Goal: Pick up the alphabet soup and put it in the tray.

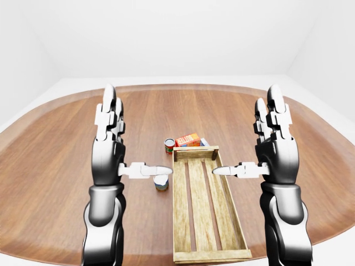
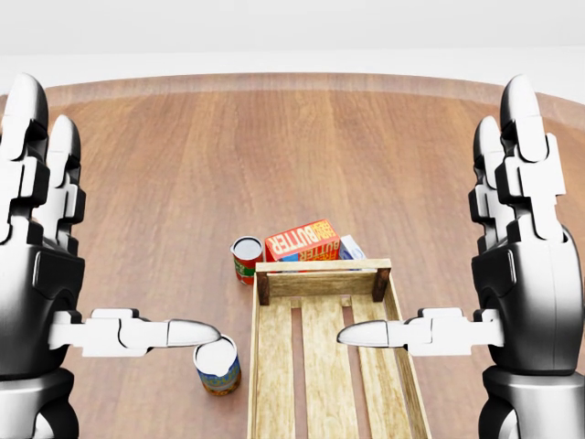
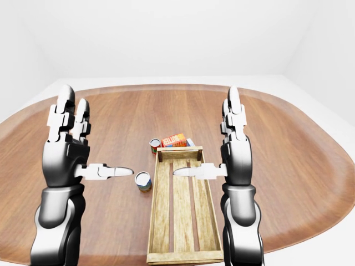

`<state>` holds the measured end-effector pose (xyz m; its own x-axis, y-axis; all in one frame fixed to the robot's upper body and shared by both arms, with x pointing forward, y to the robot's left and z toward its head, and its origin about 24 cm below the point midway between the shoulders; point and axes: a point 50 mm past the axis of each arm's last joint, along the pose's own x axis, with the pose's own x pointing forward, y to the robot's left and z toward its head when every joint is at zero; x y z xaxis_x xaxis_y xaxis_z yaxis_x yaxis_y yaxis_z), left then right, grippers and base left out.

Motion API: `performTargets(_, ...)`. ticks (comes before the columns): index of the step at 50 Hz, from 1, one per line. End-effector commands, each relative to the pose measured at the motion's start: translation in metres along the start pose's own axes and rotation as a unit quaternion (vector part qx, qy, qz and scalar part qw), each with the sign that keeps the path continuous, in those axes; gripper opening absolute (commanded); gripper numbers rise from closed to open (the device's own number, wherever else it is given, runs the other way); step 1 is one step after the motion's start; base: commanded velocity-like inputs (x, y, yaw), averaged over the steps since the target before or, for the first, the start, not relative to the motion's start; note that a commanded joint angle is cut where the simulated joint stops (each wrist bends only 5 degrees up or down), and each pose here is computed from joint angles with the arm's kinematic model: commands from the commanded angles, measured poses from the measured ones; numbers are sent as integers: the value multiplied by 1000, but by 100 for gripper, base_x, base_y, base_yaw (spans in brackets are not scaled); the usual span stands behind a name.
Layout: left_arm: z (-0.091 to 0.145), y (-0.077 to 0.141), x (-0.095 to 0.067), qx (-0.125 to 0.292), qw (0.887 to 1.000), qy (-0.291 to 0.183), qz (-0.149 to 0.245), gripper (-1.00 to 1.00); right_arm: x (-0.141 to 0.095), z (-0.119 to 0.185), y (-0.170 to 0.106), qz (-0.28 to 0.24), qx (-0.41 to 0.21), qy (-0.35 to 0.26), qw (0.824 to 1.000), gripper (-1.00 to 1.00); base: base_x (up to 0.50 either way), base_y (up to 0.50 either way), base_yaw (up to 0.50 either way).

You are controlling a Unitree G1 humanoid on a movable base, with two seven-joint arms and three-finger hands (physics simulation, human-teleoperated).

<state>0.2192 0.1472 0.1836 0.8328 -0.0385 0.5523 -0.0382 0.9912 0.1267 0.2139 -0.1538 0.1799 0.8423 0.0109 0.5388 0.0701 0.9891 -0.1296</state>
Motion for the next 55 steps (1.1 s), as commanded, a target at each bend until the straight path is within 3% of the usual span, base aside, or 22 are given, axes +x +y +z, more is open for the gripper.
performTargets(1, -15, -3, 4, 49, 998, 29, -21, 100, 0, -4, 0, 3, -1, 8, 1000, 100, 0, 0, 0)
performTargets(5, -19, -4, 8, 80, 995, 33, -41, 100, 0, -4, 0, 3, -1, 8, 1000, 100, 0, 0, 0)
performTargets(13, -60, -3, 17, 197, 966, 115, -123, 100, -1, -7, 0, 3, -2, 15, 1000, 100, 0, 0, 0)
performTargets(17, -72, 0, 20, 225, 954, 142, -141, 100, -1, -7, -1, 2, -6, 15, 1000, 100, 0, 0, 0)
performTargets(27, -99, -4, 18, 247, 933, 196, -172, 100, -5, -30, -19, -22, -61, 68, 996, 100, 0, 0, 0)
performTargets(37, -107, -3, 22, 308, 896, 221, -230, 100, -12, -52, -27, -14, -120, 124, 985, 100, 0, 0, 0)
performTargets(47, -114, -7, 19, 316, 883, 239, -251, 100, -14, -60, -30, -4, -154, 146, 977, 100, 0, 0, 0)
performTargets(55, -118, -9, 28, 334, 868, 245, -273, 100, -14, -64, -28, -2, -152, 151, 977, 100, 0, 0, 0)
